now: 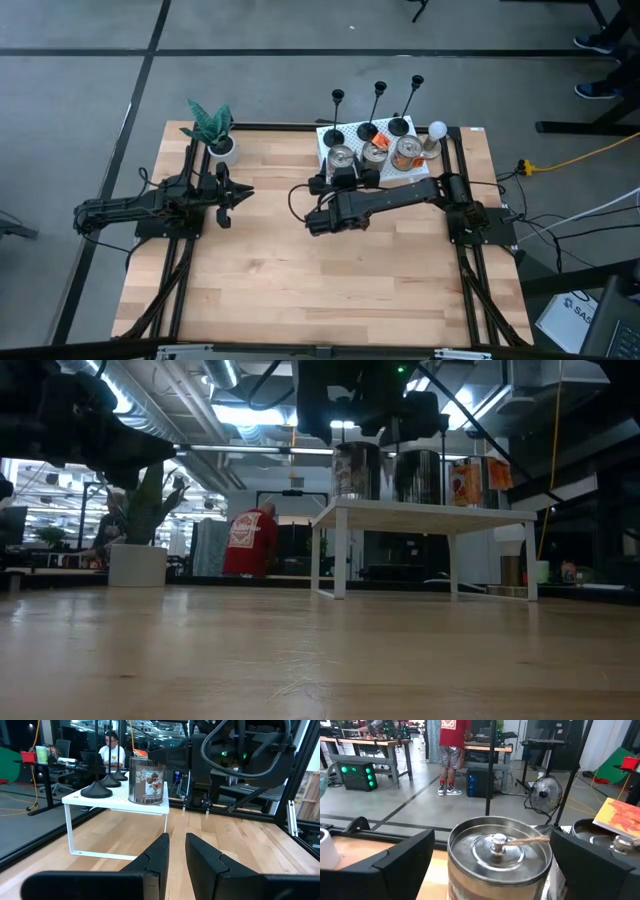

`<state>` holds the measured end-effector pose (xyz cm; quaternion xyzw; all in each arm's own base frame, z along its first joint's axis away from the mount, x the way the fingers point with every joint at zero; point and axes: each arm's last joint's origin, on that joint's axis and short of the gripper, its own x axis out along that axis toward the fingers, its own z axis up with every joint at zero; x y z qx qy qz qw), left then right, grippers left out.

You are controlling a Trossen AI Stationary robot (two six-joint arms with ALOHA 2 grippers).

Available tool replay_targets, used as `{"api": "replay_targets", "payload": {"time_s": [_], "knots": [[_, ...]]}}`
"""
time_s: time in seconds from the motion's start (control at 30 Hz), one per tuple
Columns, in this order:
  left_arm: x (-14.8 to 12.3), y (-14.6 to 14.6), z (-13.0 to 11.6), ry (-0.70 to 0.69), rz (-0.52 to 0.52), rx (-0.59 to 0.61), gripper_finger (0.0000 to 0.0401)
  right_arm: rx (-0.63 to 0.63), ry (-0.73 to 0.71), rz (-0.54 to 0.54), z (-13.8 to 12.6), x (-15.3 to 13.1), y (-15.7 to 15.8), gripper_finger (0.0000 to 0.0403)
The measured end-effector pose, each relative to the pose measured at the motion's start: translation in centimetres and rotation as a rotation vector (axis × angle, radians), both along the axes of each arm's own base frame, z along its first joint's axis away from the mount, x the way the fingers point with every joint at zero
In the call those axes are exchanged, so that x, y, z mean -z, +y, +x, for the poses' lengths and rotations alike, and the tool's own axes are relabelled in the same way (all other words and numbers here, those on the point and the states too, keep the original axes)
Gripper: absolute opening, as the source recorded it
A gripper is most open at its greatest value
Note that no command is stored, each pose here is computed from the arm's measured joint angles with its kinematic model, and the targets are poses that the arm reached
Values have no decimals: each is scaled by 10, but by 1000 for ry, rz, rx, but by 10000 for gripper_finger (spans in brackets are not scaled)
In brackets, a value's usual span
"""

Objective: Pick & Place candle stick holders
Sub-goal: Return to Home Position

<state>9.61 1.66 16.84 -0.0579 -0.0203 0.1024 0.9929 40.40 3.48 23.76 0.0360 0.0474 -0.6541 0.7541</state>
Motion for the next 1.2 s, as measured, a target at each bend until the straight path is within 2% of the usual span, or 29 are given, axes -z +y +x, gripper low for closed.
{"api": "replay_targets", "payload": {"time_s": [0.5, 0.67, 1.2], "knots": [[0, 0, 0, 0, 0, 0, 59, -27, 11, -99, -5, -13, 4, 400], [0, 0, 0, 0, 0, 0, 59, -62, 47, -128, -7, -16, 16, 400], [0, 0, 0, 0, 0, 0, 59, -179, 45, -133, -6, -57, 65, 400]]}}
